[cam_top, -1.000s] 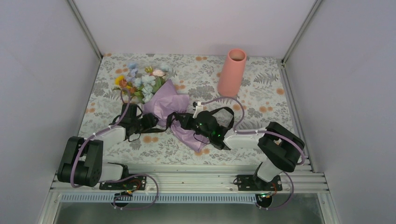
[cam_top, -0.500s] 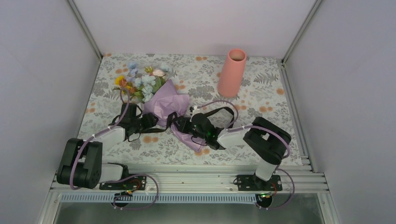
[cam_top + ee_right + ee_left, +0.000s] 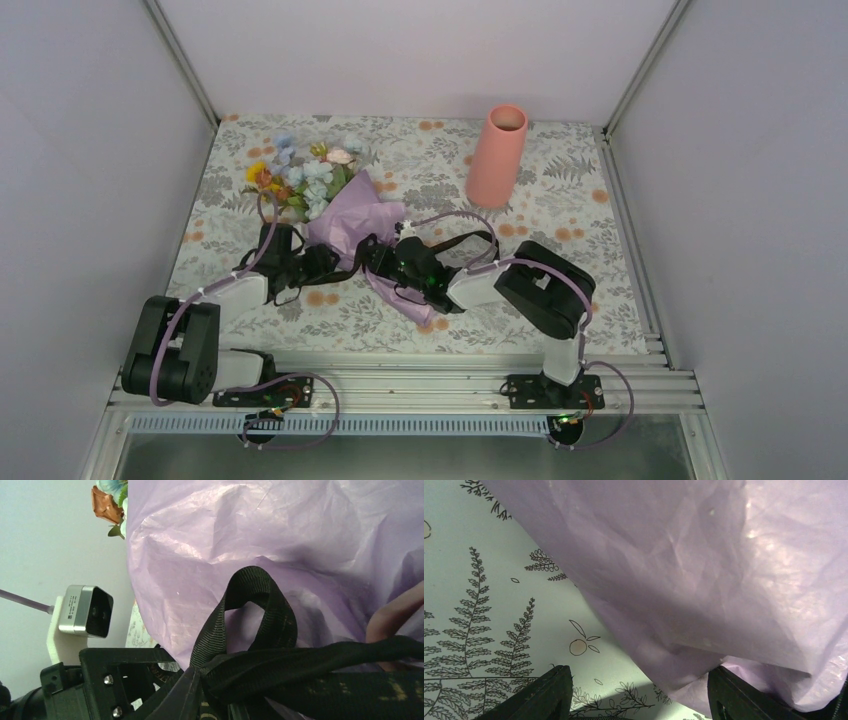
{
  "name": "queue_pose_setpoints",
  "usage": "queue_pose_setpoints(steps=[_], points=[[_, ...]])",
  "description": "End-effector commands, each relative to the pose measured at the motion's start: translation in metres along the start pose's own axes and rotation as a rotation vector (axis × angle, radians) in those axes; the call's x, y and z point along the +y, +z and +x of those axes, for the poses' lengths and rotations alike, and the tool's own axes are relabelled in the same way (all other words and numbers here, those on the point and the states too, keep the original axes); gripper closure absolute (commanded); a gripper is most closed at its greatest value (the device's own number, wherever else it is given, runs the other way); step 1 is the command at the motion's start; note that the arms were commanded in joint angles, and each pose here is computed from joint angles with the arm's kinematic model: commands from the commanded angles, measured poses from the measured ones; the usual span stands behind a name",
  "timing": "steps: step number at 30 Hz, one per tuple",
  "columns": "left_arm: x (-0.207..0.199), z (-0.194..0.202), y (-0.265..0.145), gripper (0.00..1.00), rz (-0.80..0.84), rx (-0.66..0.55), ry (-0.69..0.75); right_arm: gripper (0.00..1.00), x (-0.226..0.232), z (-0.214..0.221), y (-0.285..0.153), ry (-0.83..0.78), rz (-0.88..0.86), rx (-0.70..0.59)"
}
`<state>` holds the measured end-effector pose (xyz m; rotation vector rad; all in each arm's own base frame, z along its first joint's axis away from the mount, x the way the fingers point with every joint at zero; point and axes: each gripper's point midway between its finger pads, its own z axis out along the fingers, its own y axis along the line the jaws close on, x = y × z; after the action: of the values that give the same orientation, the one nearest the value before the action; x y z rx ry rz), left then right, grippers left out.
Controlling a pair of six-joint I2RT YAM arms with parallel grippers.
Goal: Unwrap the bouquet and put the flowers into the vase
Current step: Untie the ribbon from the wrapping paper.
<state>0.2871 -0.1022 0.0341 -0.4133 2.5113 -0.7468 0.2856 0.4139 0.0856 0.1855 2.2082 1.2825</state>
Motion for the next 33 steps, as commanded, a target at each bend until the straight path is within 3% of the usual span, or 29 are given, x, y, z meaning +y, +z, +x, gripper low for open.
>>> queue_pose_setpoints(steps=[1, 3, 6, 15, 20, 33], points=[[-0.004, -0.002, 0.002, 0.32, 0.025, -0.013, 0.007, 0.86, 0.009, -0.009, -0.002, -0.030, -0.006, -0.051], [-0.001, -0.003, 0.003, 0.32, 0.007, -0.017, 0.011, 0.86, 0.012, -0.012, -0.010, -0.068, -0.003, -0.058], [0.003, -0.002, 0.005, 0.32, -0.009, -0.013, 0.014, 0.95, 0.016, -0.014, -0.023, -0.145, -0.006, -0.060], [0.017, -0.002, 0.012, 0.32, -0.067, -0.022, 0.011, 0.96, 0.027, -0.008, -0.041, -0.258, -0.051, -0.014], [0.016, -0.004, 0.011, 0.32, -0.068, -0.028, 0.007, 0.96, 0.051, -0.028, -0.068, -0.289, -0.081, -0.085], [0.021, -0.007, 0.010, 0.32, -0.102, -0.042, 0.004, 0.96, 0.096, -0.089, -0.153, -0.363, 0.044, -0.244]])
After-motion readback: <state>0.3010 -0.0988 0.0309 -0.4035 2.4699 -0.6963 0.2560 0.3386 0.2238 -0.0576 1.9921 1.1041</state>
